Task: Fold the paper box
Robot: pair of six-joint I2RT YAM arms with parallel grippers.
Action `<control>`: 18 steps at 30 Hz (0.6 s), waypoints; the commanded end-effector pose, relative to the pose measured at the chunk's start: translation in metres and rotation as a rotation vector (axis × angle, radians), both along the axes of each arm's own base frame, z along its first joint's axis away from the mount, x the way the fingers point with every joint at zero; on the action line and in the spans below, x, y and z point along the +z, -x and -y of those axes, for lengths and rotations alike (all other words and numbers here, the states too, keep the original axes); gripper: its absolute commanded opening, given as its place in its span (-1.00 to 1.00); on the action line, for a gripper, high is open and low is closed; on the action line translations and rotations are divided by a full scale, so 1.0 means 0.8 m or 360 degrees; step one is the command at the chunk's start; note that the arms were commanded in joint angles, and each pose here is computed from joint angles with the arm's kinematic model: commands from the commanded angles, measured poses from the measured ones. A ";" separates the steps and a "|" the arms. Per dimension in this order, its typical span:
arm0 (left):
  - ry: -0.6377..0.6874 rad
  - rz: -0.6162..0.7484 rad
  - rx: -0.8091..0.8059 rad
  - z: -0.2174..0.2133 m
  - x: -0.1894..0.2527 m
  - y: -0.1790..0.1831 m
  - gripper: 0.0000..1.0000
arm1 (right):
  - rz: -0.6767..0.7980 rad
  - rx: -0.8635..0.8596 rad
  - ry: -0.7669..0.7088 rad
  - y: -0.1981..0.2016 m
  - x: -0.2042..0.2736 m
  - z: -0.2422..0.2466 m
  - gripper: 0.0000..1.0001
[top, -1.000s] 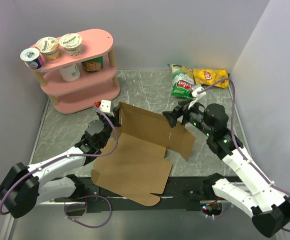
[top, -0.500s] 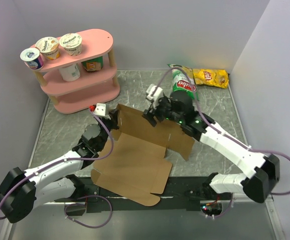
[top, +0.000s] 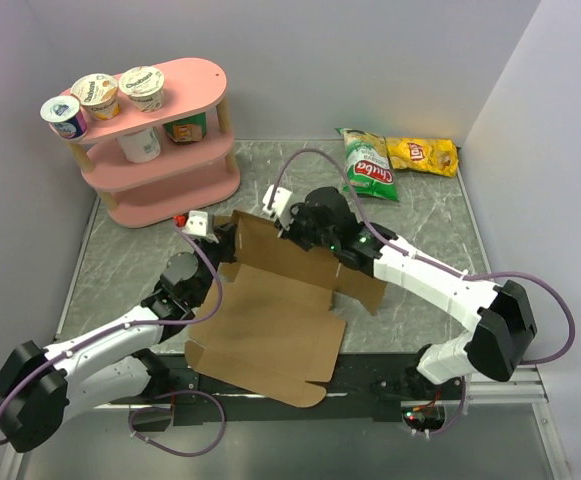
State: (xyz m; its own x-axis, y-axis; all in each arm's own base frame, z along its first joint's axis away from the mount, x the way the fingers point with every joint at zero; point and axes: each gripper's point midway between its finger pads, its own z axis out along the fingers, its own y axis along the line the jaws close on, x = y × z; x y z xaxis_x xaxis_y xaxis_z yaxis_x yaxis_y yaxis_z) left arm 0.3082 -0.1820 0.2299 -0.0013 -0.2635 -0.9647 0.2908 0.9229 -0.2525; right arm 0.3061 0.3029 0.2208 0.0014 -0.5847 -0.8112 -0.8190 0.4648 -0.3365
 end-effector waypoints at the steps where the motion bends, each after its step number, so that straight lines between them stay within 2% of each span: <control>1: 0.0024 -0.0145 0.0023 -0.006 -0.019 0.008 -0.13 | 0.0206 -0.0079 0.0053 -0.005 0.018 0.004 -0.85; 2: 0.0027 -0.0162 0.0018 -0.007 -0.021 0.011 0.02 | 0.0236 -0.0083 0.0068 -0.001 0.018 0.003 -0.93; 3: 0.0038 -0.0173 0.0015 -0.008 -0.022 0.014 0.32 | 0.0277 -0.0084 0.0090 -0.001 0.017 0.003 -0.97; 5: 0.0073 -0.0217 0.0009 -0.013 -0.027 0.023 0.50 | 0.0354 -0.0142 0.0134 -0.002 0.012 0.011 -0.99; 6: 0.0088 -0.0233 0.0007 -0.015 -0.029 0.027 0.70 | 0.0399 -0.0128 0.0157 0.002 0.011 0.007 -1.00; 9: 0.0166 -0.0291 -0.0013 -0.024 -0.032 0.045 0.94 | 0.0520 -0.0189 0.0188 0.003 0.010 0.010 -1.00; 11: 0.0176 -0.0374 -0.0033 -0.027 -0.049 0.057 0.96 | 0.0566 -0.0233 0.0215 0.004 0.004 0.017 -1.00; 13: 0.0273 -0.0388 -0.0053 -0.031 -0.045 0.068 0.93 | 0.0638 -0.0235 0.0195 0.007 0.007 0.015 -1.00; 18: 0.0341 -0.0628 -0.0019 -0.037 -0.104 0.086 0.81 | 0.0791 -0.0288 0.0193 0.013 0.017 0.020 -1.00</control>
